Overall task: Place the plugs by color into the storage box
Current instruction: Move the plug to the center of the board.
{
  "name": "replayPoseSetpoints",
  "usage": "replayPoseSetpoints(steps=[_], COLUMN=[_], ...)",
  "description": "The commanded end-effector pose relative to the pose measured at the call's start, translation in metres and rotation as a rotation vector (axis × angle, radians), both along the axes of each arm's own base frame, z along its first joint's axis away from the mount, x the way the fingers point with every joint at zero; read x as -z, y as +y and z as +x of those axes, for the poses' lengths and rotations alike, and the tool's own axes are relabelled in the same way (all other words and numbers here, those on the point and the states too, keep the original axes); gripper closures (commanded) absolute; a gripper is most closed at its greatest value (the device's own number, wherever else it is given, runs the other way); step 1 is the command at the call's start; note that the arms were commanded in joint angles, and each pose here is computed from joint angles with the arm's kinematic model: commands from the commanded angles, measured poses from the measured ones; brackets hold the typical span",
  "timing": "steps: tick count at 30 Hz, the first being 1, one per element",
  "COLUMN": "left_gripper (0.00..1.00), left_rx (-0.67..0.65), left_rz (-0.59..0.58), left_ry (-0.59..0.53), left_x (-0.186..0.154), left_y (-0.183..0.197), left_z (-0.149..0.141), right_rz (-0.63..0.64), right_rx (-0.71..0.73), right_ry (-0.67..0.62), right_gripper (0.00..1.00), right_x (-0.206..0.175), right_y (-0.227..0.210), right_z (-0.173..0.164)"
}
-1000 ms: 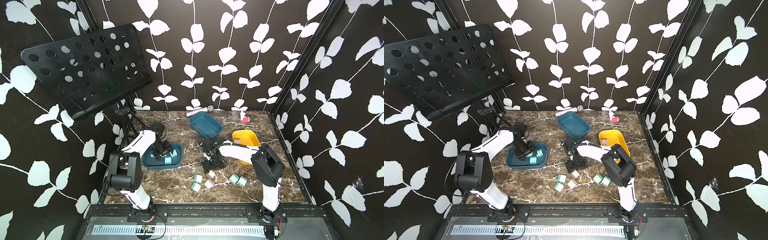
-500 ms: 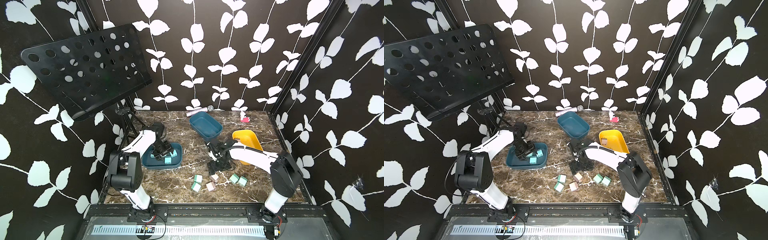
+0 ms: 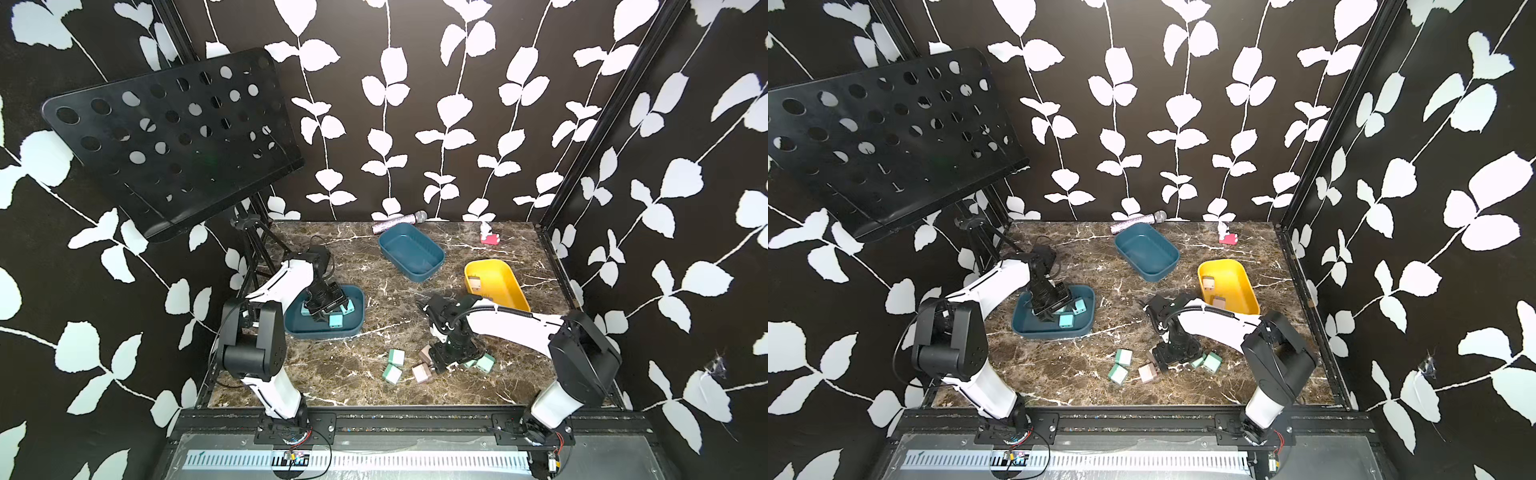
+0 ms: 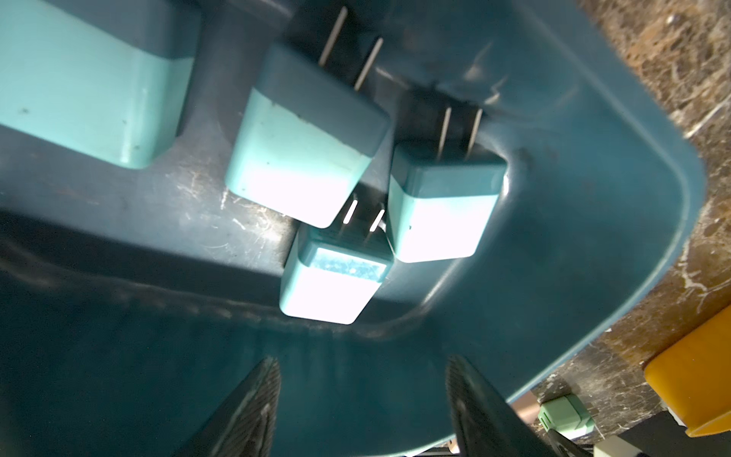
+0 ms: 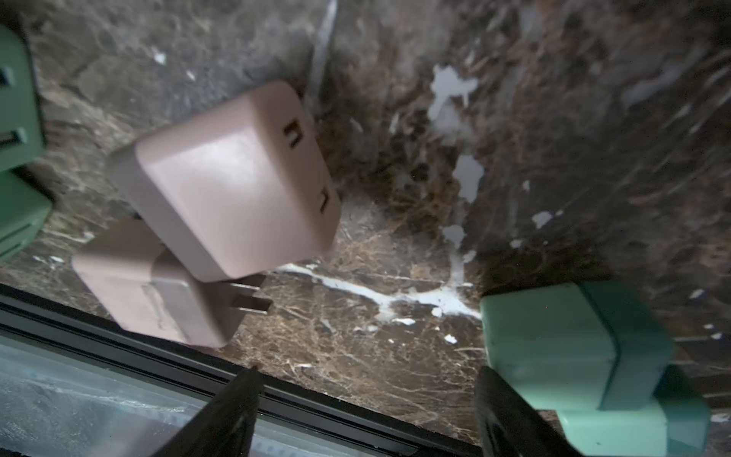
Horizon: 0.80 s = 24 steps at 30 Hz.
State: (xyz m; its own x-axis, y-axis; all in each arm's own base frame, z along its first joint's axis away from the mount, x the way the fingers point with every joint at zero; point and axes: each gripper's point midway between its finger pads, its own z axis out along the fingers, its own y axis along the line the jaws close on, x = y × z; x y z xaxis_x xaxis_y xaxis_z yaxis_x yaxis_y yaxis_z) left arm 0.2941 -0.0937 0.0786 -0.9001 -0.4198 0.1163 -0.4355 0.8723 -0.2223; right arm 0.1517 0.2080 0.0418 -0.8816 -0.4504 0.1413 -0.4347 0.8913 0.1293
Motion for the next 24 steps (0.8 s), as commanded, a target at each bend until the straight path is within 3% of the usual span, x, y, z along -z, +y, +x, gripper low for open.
replayPoseSetpoints(steps=[1, 8, 15, 20, 24], left_gripper=[0.31, 0.31, 0.31, 0.31, 0.31], left_rx=[0.018, 0.024, 0.024, 0.021, 0.018], left_rz=[-0.006, -0.001, 0.003, 0.000, -0.002], left_ry=[-0.006, -0.009, -0.012, -0.010, -0.011], left_x=[-0.004, -0.006, -0.007, -0.006, -0.004], left_y=[-0.003, -0.002, -0.001, -0.001, -0.001], left_z=[0.000, 0.000, -0.002, -0.003, -0.003], right_rz=[-0.034, -0.044, -0.011, 0.062, 0.108], right_rx=[-0.006, -0.006, 0.219, 0.254, 0.262], right_ry=[-0.059, -0.163, -0.206, -0.241, -0.199], right_gripper=[0.16, 0.14, 0.14, 0.14, 0.14], right_x=[0.009, 0.013, 0.002, -0.020, -0.024], right_y=[0.007, 0.048, 0.029, 0.026, 0.036], right_z=[0.020, 0.086, 0.151, 0.161, 0.142])
